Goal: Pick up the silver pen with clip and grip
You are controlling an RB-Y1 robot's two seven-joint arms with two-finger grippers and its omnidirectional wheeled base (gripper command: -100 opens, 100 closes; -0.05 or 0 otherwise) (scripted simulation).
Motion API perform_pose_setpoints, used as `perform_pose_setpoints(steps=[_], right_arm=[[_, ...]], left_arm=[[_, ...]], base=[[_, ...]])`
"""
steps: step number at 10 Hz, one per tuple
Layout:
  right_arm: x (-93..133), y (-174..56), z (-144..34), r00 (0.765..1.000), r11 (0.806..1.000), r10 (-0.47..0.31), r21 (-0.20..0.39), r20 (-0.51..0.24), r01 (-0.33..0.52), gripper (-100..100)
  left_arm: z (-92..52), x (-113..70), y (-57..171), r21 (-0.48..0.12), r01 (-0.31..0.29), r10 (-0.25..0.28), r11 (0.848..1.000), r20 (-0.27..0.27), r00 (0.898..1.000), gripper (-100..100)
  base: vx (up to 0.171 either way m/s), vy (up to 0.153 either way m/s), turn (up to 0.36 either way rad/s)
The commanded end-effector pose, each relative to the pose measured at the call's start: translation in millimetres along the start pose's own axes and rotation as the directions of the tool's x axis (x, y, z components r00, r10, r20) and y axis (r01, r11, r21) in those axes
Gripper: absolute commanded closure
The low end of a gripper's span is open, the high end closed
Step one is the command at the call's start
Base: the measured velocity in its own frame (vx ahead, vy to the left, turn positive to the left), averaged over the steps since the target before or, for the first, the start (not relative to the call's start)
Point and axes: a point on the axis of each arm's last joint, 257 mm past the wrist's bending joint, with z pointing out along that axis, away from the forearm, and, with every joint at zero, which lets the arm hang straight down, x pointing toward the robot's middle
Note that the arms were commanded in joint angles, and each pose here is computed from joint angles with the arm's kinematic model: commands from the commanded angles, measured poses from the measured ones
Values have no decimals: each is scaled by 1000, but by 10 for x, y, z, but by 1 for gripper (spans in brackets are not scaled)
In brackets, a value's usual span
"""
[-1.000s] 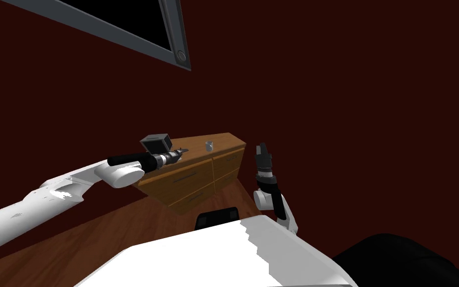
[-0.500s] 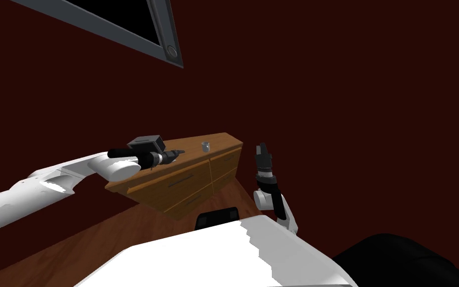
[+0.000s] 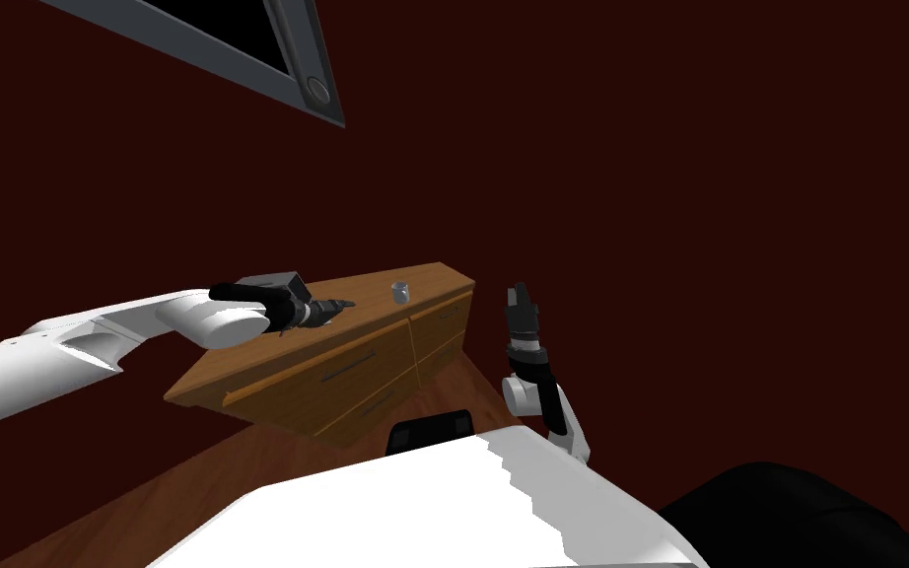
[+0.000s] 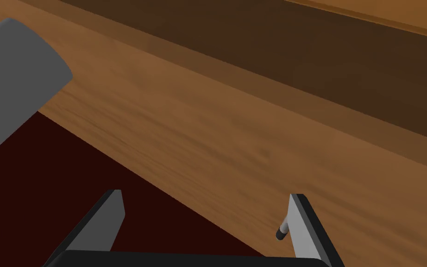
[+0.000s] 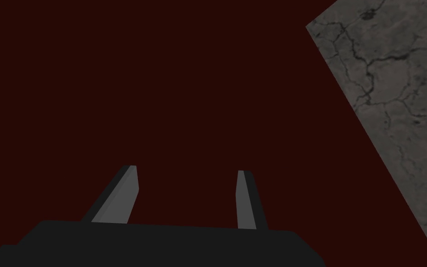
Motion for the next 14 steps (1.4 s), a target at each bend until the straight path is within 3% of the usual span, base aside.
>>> perform_pose_setpoints(steps=[1,2,3,4,5,7,8,14], right_arm=[[0,0,0,1000,1000,0,0,0,0,0],[0,0,0,1000,1000,0,0,0,0,0],[0,0,0,1000,1000,0,0,0,0,0],[0,0,0,1000,1000,0,0,0,0,0],[0,0,0,1000,1000,0,0,0,0,0],[0,0,0,1000,1000,0,0,0,0,0],[0,0,0,1000,1000,0,0,0,0,0],[-1,0,-1,1000,1000,0,0,0,0,0]], left_arm=[[-30,-22,112,-47,-5,5,999,-8,1000,-100],[-74,-96,266,-105,-12,11,994,-11,1000,-100],[-76,-87,290,-114,-12,10,993,-15,1000,-100],[-129,-147,456,-174,-15,12,985,-20,1000,-100],[-131,-143,467,-178,-15,11,984,-21,1000,-100],[-245,-241,776,-285,-14,6,958,-29,1000,-100],[-254,-231,802,-295,-15,5,955,-33,999,-100],[-596,-343,1517,-524,8,-40,852,-50,998,-100]], base=[[18,31,-98],[21,37,-189],[18,40,-85],[22,41,-181],[20,38,-100],[33,55,-214],[28,68,-122],[32,72,-216]])
